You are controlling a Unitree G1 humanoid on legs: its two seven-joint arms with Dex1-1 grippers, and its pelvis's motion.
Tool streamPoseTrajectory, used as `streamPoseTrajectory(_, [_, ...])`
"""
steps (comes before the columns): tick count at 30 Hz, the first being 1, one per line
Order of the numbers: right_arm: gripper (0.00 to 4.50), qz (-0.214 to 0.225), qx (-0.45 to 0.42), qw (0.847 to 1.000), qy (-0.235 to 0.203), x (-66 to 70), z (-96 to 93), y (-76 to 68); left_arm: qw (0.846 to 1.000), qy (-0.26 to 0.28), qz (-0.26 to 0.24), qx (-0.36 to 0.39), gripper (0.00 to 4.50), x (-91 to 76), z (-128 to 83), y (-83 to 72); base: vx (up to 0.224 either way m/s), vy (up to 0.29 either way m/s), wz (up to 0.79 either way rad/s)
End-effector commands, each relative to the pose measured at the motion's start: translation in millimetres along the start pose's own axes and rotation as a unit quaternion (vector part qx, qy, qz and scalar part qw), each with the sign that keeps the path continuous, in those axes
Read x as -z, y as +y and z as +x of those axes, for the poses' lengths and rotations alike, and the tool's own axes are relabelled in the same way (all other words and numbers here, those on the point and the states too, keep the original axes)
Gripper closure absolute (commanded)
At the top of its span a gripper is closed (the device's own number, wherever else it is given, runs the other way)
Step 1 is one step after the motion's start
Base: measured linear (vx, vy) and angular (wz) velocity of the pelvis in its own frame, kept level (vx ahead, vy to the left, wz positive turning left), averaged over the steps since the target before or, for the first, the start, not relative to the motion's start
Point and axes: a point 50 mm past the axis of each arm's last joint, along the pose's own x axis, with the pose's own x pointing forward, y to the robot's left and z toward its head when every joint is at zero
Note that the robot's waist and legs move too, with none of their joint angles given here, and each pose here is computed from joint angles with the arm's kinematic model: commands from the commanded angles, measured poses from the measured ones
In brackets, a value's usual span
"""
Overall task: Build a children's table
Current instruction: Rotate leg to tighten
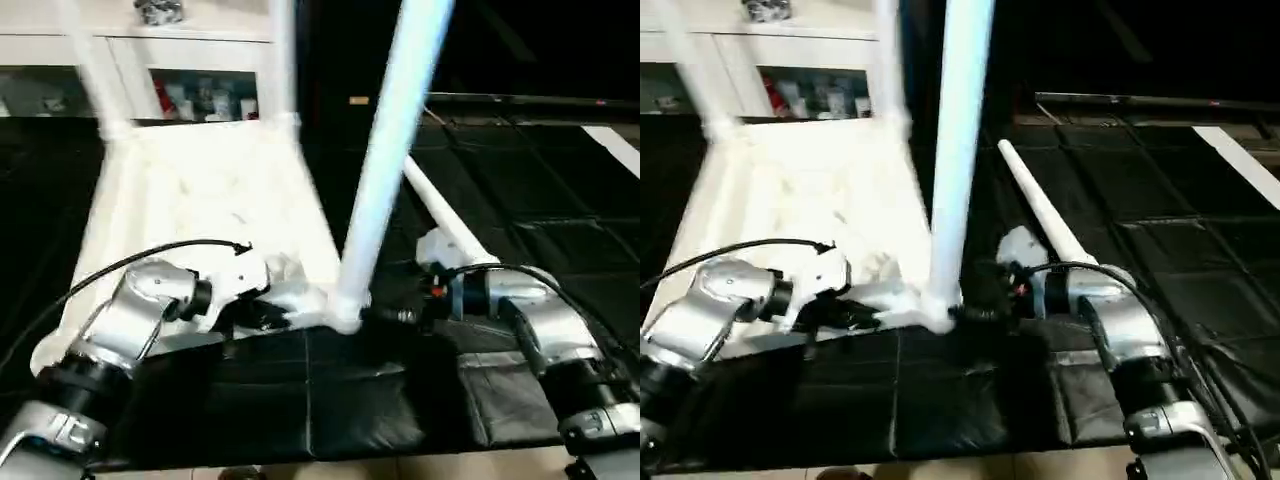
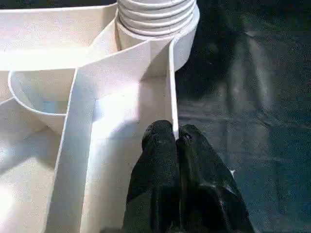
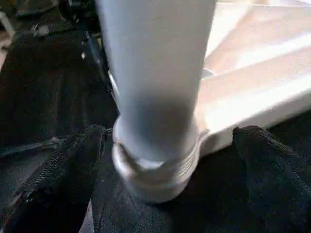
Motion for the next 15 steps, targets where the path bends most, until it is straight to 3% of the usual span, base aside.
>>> streamPoseTrajectory(1, [0.04,-0.018,-0.021,1.000,0.013,-2.1,1.7,0.2,0.998,-0.005,0.050,0.043,4.50,-15.2,3.4,-0.8,0.000,0.000,0.00])
streamPoseTrajectory(9, [0.04,-0.017,-0.064,0.998,0.025,-0.5,7.9,3.6,0.996,0.008,0.065,0.057,4.50,-12.1,4.7,2.5,0.000,0.000,0.00])
streamPoseTrajectory(13, [0.50,-0.016,-0.089,0.995,0.037,2.8,6.2,6.7,0.996,0.013,0.068,0.054,4.50,-10.7,5.0,5.4,0.000,0.000,0.00])
streamPoseTrajectory(15, [0.50,-0.015,-0.095,0.995,0.040,3.9,5.2,7.7,0.996,0.013,0.068,0.054,4.50,-10.4,4.9,6.0,0.000,0.000,0.00])
